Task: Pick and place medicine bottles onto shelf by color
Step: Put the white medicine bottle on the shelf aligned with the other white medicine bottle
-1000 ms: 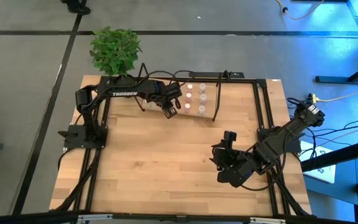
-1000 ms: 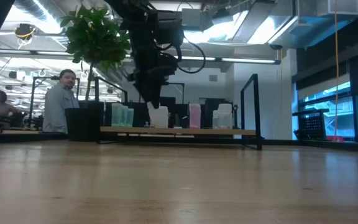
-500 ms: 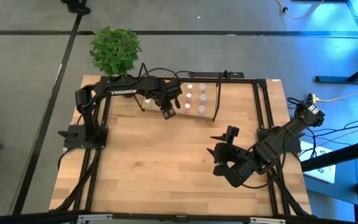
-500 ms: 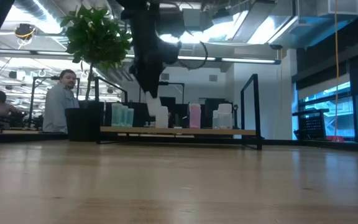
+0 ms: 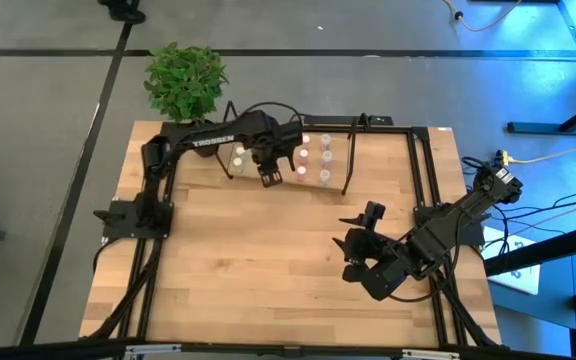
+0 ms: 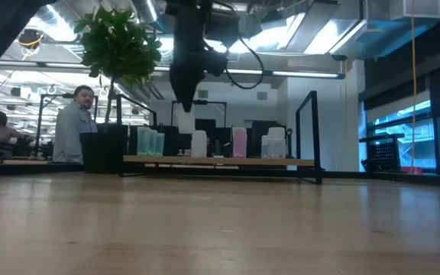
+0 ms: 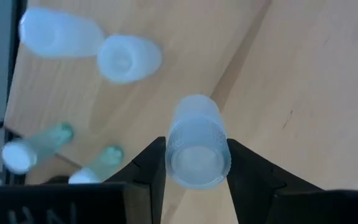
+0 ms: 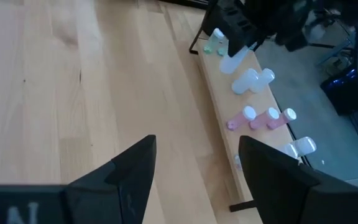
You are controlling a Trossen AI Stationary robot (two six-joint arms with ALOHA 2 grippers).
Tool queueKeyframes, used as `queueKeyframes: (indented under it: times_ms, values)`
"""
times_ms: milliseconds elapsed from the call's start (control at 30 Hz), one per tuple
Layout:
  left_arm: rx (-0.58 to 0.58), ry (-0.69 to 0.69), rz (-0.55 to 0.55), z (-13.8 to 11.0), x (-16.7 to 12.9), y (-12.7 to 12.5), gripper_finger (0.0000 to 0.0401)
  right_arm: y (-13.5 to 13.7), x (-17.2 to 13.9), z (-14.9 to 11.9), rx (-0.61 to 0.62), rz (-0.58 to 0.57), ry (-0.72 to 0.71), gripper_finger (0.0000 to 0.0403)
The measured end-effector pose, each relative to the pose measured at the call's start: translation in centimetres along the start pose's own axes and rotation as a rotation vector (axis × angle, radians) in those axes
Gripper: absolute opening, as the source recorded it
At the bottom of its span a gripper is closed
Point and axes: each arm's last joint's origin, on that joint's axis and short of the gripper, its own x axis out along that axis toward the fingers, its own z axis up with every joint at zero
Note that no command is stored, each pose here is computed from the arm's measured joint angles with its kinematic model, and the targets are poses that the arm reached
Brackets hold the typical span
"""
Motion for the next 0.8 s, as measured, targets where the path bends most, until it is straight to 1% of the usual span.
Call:
queueKeyframes:
  times_ms: [200, 367, 533, 800]
  values:
    - [0.085, 0.058, -0.014, 1.1, 2.7, -0.6, 0.0122, 0.0, 0.0, 0.0, 0.003, 0.000, 0.000, 0.0232]
    - [0.116, 0.040, -0.018, 2.1, 4.3, -0.9, 0.0122, 0.0, 0.0, 0.0, -0.003, -0.002, 0.002, 0.0232]
    - [0.123, 0.006, -0.018, 2.5, 4.4, -0.8, 0.0122, 0.0, 0.0, 0.0, -0.005, -0.003, 0.003, 0.0232]
    - [0.097, 0.016, -0.011, 2.4, 4.5, 0.2, 0.0122, 0.0, 0.0, 0.0, -0.005, -0.003, 0.003, 0.0232]
